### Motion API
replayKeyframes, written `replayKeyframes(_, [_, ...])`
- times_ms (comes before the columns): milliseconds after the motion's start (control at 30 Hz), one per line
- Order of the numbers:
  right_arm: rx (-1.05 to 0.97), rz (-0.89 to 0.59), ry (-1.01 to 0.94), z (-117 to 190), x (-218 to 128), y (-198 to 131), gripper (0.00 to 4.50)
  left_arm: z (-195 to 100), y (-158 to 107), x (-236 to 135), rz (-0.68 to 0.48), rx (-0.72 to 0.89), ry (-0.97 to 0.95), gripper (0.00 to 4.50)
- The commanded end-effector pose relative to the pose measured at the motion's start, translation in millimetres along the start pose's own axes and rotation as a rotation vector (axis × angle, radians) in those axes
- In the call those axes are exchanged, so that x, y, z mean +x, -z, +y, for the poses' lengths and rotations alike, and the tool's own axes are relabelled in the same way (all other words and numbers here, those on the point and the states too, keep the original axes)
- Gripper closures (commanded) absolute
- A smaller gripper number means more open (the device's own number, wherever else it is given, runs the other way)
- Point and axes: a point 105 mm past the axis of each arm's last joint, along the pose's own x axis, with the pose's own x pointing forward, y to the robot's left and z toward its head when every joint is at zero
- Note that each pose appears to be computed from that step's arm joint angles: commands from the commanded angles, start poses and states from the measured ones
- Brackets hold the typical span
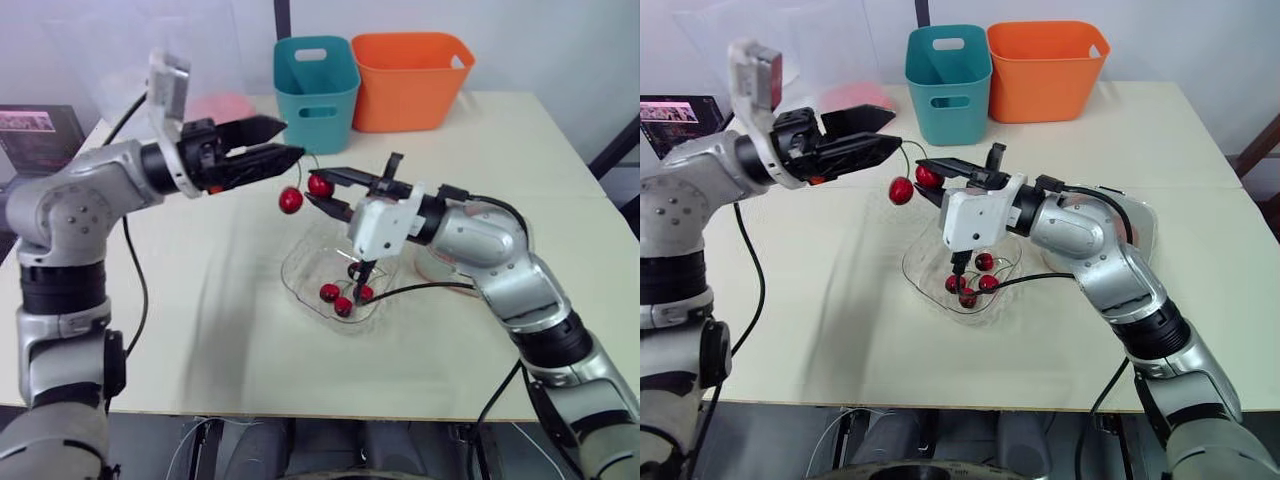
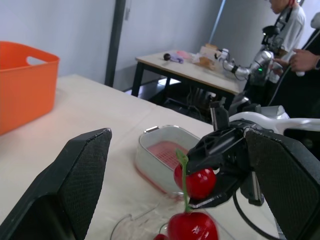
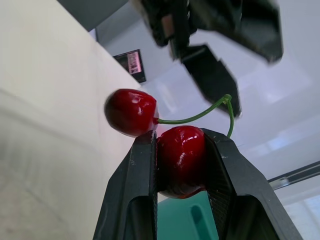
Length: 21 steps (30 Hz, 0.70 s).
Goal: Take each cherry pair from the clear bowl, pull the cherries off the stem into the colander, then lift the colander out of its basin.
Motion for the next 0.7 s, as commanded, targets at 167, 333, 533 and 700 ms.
replayKeyframes(167, [-0.03,-0.021,0.078,-13.6,-1.2,-9.2,3.65,0.5,-8.1,3.8,-0.014,0.034,0.028,0.0])
replayKeyframes(333, [-0.017,-0.021,0.082,-12.4,-1.3,-10.1,3.65,-3.2,-10.9,5.7,-0.035,0.018,0.061,1.89])
replayKeyframes(533, [-0.005,-0.017,0.079,-10.6,-1.3,-8.6,3.65,-6.8,-14.6,7.1,-0.056,0.013,0.073,1.89])
replayKeyframes(700, [0.003,-0.022,0.08,-10.6,-0.5,-9.3,3.65,-5.4,-14.4,8.1,-0.071,0.006,0.063,2.75])
